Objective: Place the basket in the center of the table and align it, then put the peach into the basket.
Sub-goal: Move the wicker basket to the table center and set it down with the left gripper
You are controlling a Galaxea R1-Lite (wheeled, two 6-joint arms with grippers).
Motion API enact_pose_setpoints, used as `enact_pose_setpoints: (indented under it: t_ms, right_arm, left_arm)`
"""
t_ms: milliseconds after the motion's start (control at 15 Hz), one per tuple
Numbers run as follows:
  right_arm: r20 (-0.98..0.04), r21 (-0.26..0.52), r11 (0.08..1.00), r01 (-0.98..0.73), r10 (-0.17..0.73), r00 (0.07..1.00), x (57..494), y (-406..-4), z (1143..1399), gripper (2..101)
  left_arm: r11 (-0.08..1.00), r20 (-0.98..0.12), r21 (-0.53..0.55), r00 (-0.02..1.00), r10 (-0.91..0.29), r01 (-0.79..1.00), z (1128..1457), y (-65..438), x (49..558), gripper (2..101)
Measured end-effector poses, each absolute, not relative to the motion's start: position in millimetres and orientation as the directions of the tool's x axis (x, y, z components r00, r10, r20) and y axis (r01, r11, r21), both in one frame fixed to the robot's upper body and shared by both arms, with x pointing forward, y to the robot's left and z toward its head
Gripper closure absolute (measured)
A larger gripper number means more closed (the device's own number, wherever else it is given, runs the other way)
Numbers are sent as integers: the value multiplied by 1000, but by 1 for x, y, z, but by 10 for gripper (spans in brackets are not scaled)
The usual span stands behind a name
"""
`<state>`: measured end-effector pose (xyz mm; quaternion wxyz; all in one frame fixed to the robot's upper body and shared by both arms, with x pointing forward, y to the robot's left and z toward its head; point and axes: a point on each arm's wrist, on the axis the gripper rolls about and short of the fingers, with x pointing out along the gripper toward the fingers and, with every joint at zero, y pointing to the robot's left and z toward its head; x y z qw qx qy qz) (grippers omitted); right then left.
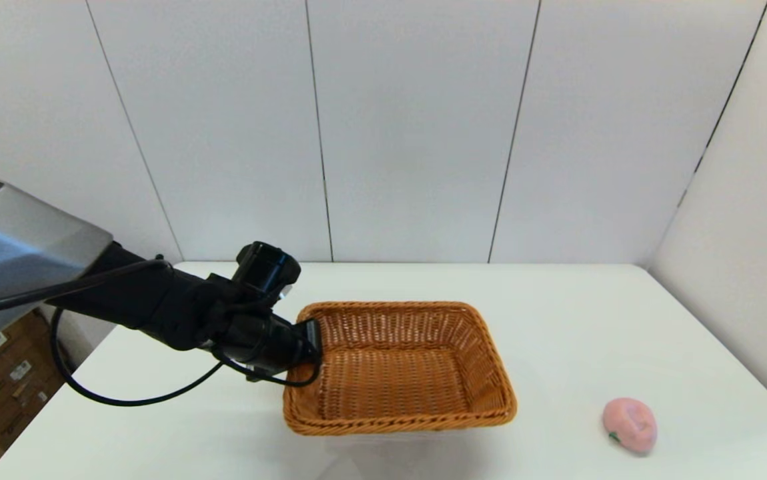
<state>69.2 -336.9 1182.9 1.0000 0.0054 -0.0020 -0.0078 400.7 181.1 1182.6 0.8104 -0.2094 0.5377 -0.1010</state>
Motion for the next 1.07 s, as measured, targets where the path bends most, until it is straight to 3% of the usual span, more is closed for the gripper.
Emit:
enact_pose_setpoints:
  t_ms: [1067]
  right_arm:
    - [4, 11, 1000, 15, -15, 1000, 69, -337, 1183, 50]
  left_arm:
    - [902, -854, -429, 346, -388, -50, 1155, 162, 403, 885]
